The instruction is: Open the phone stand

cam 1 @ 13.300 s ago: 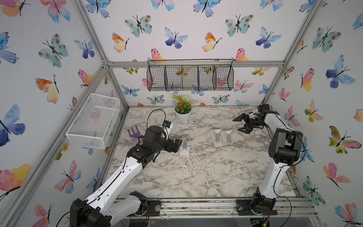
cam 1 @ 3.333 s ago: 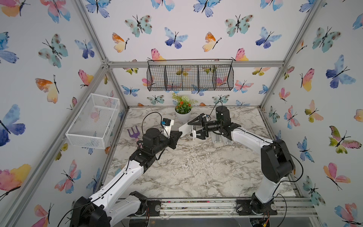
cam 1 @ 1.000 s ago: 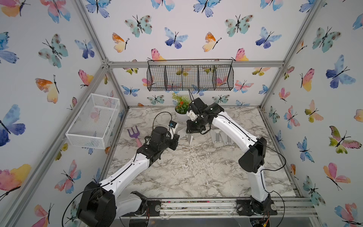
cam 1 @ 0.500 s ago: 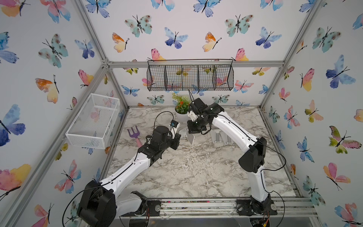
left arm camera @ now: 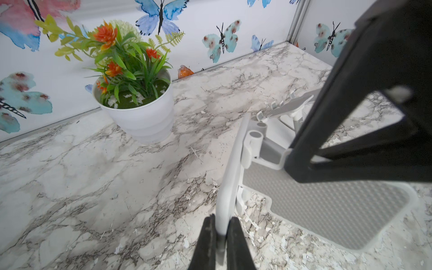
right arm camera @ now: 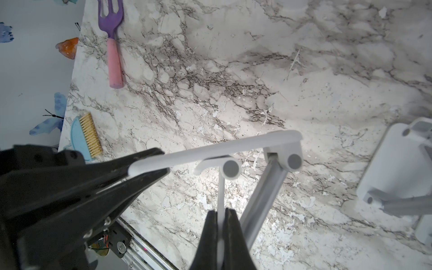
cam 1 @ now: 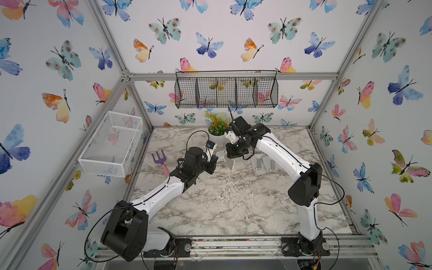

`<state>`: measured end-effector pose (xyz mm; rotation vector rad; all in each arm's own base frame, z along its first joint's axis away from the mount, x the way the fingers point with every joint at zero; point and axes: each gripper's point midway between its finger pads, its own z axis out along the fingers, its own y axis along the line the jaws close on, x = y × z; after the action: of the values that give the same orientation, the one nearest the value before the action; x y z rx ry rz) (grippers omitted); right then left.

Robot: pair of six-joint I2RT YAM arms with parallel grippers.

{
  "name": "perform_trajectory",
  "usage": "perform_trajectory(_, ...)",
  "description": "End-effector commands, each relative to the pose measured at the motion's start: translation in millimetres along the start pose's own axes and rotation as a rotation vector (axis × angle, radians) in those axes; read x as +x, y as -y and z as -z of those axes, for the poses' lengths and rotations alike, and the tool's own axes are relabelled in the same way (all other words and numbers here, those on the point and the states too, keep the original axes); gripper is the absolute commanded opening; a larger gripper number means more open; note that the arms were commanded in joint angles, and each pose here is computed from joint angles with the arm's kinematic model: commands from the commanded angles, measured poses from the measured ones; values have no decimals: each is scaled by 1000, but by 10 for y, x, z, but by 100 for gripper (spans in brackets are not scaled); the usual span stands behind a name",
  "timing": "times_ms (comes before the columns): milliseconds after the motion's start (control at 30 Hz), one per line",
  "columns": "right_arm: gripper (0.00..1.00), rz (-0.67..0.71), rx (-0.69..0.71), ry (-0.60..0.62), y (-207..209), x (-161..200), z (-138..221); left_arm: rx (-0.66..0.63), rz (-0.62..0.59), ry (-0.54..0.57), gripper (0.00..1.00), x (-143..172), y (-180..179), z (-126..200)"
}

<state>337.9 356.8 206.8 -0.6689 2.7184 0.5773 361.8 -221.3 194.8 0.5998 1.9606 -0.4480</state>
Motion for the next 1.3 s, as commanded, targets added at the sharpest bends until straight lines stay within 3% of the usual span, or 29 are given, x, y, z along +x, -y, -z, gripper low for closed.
perform_trajectory(0,1,83,-125,-115,-307,433,400,-174,6,41,0,-133,-528,-87)
perform_trajectory(300,1,125,-216,-127,-468,501,491,-176,-2,16,0,-96,-660,-299)
perform_trajectory(700,1,214,-338,-154,-981,747,573,-186,30,14,0,-69,-913,-528)
perform_trajectory(1033,1,226,-378,-161,-1042,801,593,-165,59,21,0,-77,-932,-638)
perform_trajectory(1267,1,182,-325,-130,-951,757,552,-177,54,25,0,-108,-940,-537)
